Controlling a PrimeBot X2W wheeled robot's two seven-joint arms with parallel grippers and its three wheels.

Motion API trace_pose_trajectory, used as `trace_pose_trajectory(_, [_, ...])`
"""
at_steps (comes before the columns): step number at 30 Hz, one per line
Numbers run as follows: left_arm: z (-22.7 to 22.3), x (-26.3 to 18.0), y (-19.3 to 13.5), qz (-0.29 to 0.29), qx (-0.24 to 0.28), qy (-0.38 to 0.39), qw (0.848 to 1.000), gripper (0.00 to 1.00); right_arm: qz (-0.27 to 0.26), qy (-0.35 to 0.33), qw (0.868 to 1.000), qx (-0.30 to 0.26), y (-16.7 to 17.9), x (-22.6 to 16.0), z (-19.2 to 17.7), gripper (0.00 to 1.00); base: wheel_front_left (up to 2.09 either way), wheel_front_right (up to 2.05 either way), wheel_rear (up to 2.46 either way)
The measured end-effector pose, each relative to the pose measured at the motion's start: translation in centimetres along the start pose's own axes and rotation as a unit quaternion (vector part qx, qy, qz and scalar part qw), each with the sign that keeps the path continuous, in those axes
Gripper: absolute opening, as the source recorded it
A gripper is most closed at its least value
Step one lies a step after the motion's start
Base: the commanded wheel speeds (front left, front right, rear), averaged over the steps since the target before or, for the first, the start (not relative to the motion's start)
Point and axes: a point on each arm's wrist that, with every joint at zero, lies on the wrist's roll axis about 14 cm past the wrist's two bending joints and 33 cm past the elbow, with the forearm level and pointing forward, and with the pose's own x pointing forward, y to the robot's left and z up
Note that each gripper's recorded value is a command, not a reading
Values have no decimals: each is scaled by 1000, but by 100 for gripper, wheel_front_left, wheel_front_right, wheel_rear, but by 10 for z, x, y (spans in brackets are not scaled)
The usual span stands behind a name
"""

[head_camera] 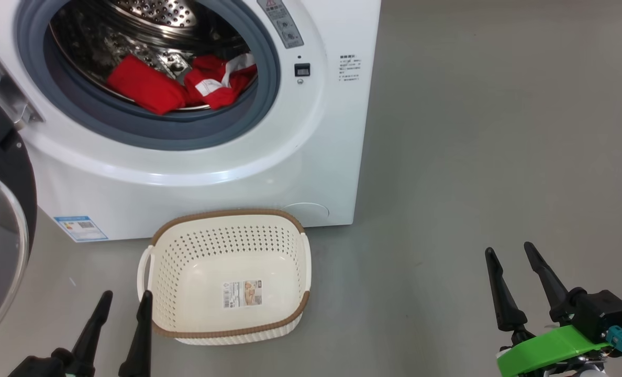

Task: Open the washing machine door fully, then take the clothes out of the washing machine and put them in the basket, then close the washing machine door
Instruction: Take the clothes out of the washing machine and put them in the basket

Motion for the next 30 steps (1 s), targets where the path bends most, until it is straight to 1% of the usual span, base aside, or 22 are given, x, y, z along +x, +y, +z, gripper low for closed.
trace_pose_trajectory(19, [1,7,3,1,3,-1,1000,100,4,10,1000,2,3,4,-7,100,103,-114,10])
trace_pose_trajectory(23, [-4,7,5,3,3,7,1000,100,4,10,1000,3,3,3,-7,100,58,-58,0])
trace_pose_trajectory(30, [-7,7,5,3,3,11,1000,100,2,9,1000,3,3,2,-7,100,5,-5,0])
